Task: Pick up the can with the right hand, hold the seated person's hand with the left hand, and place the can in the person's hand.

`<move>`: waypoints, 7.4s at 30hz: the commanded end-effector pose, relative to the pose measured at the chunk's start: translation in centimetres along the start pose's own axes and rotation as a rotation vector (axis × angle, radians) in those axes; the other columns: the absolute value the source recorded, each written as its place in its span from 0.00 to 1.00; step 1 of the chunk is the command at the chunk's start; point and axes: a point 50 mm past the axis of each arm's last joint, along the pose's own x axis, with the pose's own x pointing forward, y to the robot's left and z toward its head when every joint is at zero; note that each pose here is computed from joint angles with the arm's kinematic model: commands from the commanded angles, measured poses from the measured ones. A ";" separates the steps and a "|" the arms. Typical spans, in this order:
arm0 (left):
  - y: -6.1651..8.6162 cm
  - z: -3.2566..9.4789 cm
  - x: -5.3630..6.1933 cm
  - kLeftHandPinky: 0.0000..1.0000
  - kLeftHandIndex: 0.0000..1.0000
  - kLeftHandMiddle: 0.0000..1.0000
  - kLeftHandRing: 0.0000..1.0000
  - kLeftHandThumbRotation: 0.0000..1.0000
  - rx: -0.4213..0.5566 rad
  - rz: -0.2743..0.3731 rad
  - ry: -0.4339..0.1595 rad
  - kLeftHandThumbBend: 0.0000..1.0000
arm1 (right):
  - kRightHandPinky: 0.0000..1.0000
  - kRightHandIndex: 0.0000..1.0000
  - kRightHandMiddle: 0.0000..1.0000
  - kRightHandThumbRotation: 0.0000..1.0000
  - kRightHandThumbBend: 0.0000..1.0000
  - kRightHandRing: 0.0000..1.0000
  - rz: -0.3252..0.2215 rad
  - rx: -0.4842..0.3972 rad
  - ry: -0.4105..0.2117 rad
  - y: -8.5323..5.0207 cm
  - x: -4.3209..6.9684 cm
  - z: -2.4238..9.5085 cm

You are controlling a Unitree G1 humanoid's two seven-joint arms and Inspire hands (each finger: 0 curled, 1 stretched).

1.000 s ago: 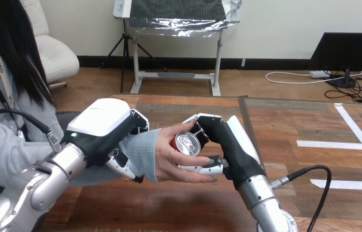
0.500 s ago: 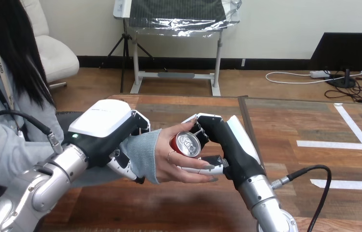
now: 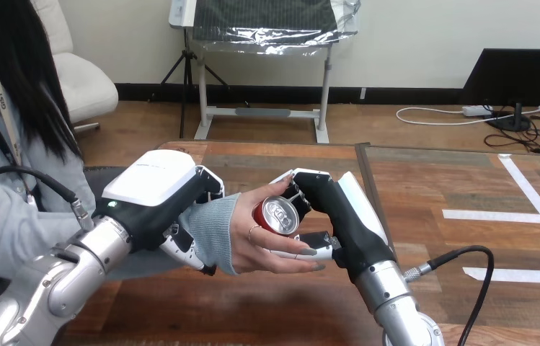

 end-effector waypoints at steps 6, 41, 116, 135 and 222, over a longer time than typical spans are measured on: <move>3.1 1.3 1.0 0.24 0.39 0.37 0.30 0.00 -0.008 0.161 -0.086 0.94 | 0.40 0.55 0.52 0.00 0.78 0.44 -0.029 -0.012 -0.121 -1.0 1.9 2.3; 2.8 1.3 0.8 0.26 0.39 0.38 0.31 0.00 -0.011 0.181 -0.120 0.94 | 0.50 0.65 0.65 0.00 0.81 0.60 -0.012 0.030 -0.091 -0.9 2.1 2.0; 2.3 1.0 -1.3 0.31 0.37 0.35 0.30 0.01 -0.014 0.210 -0.182 0.96 | 0.65 0.75 0.73 0.00 0.85 0.71 -0.008 -0.006 -0.070 -1.7 2.4 1.6; 2.1 0.9 -1.7 0.31 0.38 0.36 0.31 0.04 -0.014 0.205 -0.171 0.94 | 0.67 0.75 0.74 0.00 0.84 0.71 -0.015 -0.004 -0.078 -1.9 2.4 1.5; -0.3 2.1 -6.2 0.48 0.66 0.62 0.55 0.14 -0.286 0.504 -0.190 0.94 | 0.64 0.80 0.77 0.26 0.82 0.75 -0.085 0.080 -0.189 -9.3 0.3 2.3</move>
